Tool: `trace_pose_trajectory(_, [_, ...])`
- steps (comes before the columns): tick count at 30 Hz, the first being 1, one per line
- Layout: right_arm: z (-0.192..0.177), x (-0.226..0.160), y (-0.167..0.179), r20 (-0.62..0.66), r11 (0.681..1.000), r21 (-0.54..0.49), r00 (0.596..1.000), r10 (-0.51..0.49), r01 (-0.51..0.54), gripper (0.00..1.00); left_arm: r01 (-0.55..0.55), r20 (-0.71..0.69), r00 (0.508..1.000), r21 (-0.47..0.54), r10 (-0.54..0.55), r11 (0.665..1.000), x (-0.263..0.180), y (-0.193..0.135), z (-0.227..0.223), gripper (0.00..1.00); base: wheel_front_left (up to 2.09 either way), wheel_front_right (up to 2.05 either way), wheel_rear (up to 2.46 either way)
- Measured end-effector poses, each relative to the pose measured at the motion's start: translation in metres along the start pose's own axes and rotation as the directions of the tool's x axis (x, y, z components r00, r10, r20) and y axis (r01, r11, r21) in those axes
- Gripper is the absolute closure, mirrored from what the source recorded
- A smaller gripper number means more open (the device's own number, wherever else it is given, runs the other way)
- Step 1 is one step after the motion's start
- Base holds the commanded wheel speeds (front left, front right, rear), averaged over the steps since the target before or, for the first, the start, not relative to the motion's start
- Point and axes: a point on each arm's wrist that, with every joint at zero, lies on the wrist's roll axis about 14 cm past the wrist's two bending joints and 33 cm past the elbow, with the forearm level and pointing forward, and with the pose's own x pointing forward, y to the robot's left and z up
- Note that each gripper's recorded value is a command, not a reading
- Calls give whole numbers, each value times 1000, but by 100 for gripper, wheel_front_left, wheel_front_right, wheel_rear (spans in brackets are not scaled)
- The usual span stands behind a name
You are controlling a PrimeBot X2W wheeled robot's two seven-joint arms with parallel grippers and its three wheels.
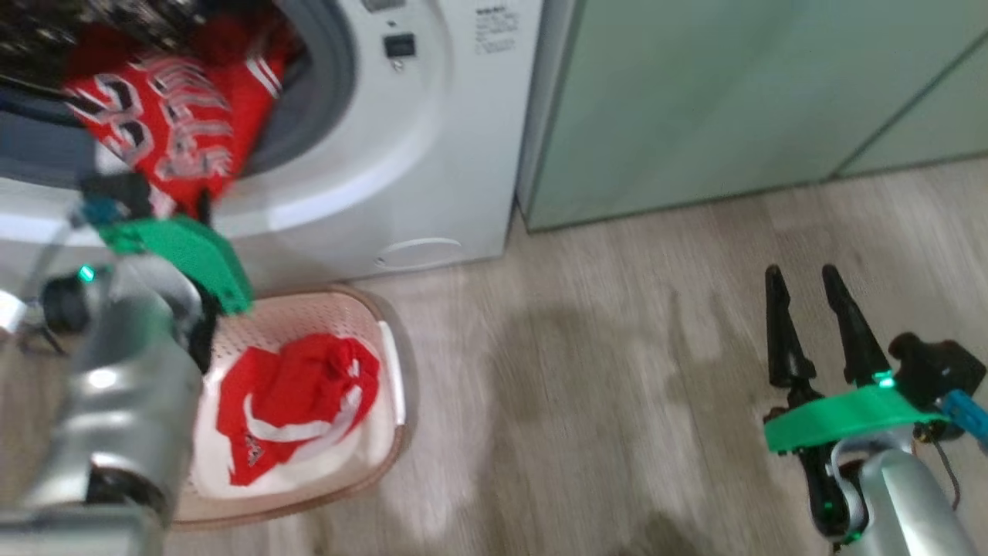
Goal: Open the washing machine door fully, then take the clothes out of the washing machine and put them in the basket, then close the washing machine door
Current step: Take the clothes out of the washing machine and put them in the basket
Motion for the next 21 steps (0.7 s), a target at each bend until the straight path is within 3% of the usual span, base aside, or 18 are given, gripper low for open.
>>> trace_pose_trajectory(9, [11, -15, 31, 33, 996, 19, 995, 89, -90, 0, 3, -23, 1000, 24, -3, 1000, -76, 1, -51, 100, 0, 0, 0])
trace_pose_trajectory(14, [12, -18, 42, 37, 992, 21, 992, 123, -124, 0, -9, -111, 994, -12, 8, 1000, -109, 5, -100, 100, 0, 0, 0])
trace_pose_trajectory(17, [8, -16, 43, 25, 991, 18, 991, 129, -129, 0, -20, -243, 970, -31, 12, 999, -127, 8, -145, 100, 0, 0, 0])
trace_pose_trajectory(21, [3, -13, 38, 8, 993, 19, 993, 120, -120, 0, -32, -339, 941, -59, 10, 998, -131, 8, -169, 100, 0, 0, 0])
